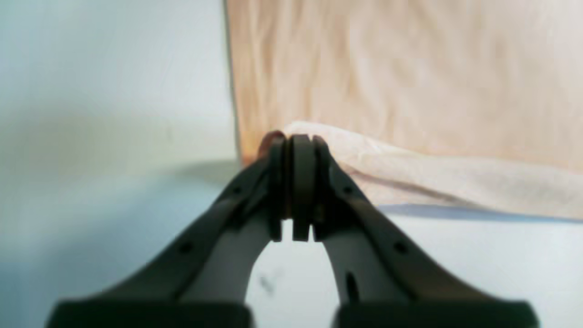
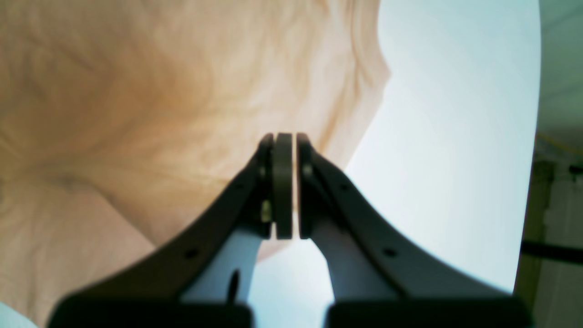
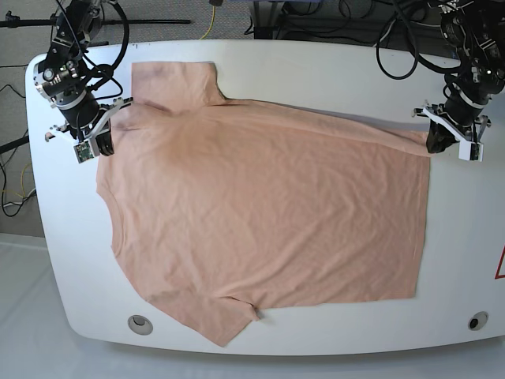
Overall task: Fold the T-shirt properly
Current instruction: 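Open the right gripper and lift it off the shoulder corner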
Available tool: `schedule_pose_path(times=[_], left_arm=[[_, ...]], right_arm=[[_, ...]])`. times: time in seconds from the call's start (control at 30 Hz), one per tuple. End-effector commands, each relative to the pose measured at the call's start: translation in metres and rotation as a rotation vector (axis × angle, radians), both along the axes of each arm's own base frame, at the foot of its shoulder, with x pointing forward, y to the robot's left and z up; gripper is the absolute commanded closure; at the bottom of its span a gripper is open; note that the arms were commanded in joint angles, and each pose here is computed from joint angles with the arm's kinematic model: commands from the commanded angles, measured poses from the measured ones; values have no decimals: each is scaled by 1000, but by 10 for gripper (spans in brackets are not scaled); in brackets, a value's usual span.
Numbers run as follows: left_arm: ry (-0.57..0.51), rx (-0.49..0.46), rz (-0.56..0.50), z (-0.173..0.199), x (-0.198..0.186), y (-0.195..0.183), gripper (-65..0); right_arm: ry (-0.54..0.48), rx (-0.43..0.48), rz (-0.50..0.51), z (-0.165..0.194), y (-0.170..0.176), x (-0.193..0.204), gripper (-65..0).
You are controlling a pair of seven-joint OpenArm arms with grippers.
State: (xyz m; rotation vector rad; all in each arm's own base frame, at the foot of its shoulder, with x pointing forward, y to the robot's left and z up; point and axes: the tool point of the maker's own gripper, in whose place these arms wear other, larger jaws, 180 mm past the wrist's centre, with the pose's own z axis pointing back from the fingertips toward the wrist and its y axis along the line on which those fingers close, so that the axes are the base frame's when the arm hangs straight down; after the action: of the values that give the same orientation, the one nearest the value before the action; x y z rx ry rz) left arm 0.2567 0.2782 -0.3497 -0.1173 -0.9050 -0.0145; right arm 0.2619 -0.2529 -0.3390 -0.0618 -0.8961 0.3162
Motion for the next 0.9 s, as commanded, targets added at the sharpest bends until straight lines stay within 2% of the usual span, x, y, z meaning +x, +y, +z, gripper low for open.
schedule_pose_path(times=[0.0,0.3,0.37,0.57,0.87], left_arm=[[-47,14,-4,15,13,4,0],[-89,21,-2,31,39,5,0],[-104,19,8,35,48,7,0],[-121,19,15,40,59,8,0],[-142,-2,18,43,61,7,0]], right_arm=[[-70,-10,22,20,2,16,-9],[-132,-19,67,38,11,44,-10],[-131,-4,97,35,20,55,-5],[-125,11,103,29,22,68,-3],[-67,54,55,9,6,71,-23]])
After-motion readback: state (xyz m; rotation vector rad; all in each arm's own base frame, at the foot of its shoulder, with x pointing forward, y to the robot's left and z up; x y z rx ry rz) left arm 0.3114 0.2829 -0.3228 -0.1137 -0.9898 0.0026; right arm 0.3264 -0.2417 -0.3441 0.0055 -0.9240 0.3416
